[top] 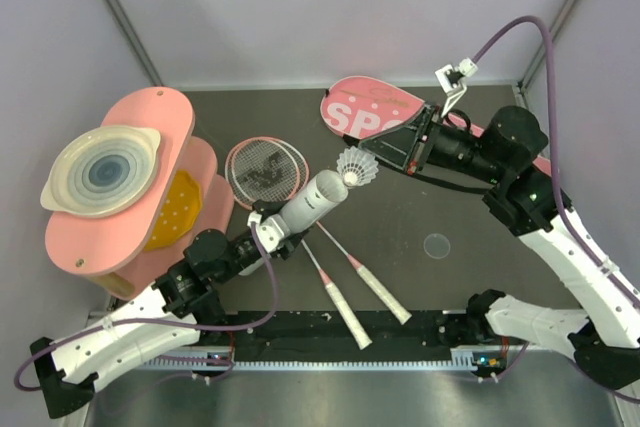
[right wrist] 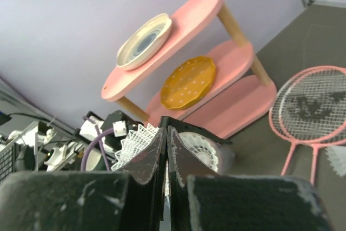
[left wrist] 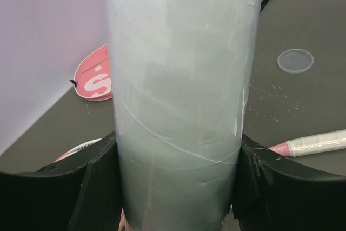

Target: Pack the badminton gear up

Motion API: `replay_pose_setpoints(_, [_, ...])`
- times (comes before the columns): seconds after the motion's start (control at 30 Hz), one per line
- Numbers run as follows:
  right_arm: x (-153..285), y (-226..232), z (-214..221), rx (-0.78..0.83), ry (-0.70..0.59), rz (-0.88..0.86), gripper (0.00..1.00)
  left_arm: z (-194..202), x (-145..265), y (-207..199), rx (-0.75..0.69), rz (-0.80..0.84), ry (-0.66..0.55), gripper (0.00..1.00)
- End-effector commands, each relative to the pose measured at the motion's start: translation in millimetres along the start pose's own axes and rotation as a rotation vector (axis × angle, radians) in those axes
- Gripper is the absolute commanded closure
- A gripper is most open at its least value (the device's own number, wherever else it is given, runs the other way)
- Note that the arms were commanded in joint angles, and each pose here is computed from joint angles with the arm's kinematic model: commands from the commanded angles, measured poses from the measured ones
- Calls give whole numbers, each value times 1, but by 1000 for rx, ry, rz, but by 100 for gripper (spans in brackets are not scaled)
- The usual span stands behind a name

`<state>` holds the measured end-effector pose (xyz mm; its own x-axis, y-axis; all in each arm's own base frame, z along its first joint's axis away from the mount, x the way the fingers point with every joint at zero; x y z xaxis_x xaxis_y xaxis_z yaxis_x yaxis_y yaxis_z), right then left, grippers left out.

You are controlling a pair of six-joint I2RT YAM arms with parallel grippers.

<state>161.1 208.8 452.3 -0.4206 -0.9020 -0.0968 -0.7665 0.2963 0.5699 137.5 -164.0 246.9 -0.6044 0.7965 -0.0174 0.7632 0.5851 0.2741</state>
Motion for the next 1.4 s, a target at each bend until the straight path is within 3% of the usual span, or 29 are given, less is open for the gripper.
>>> replay_pose_setpoints(0.0, [-6,22,-4,40,-53,-109,100,-27,-1,8,-6,-31,-115,89])
replay_pose_setpoints(0.4, [-38,-15,32,5,-16,0,100,-29,1,7,-3,-28,-132,90])
replay_pose_setpoints(0.57, [-24,-25,47,67,89,77,76,-29,2,9,-5,-41,-133,90])
replay_pose_setpoints(0.63, [-18,-25,52,99,148,85,60,-30,2,8,-6,-36,-134,90])
replay_pose_setpoints(0.73, [-19,-23,57,100,218,47,51,-29,1,8,-3,-31,-130,90])
replay_pose_setpoints(0.97, [-54,-23,81,41,362,1,46,-28,0,7,-3,-26,-126,90])
replay_pose_setpoints(1.1, [-69,-30,90,20,440,71,42,-28,1,8,-7,-36,-125,90])
replay_pose_setpoints(1.27, [-74,-37,89,38,482,141,38,-27,1,7,-6,-32,-126,90])
replay_pose_setpoints(1.37, [-58,-24,71,91,396,142,31,-29,1,8,-4,-34,-129,90])
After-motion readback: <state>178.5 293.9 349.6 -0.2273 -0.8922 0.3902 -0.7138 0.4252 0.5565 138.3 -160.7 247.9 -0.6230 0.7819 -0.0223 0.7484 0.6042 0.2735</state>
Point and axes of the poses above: each gripper's point midway between its finger pads, its own x axis back along the fingers, its own y axis along the line the jaws close on, z = x × y, the point moved 7 cm from there along x, back along the fingers, and after that the axes turned 2 degrees about x, right-handed, at the moved point
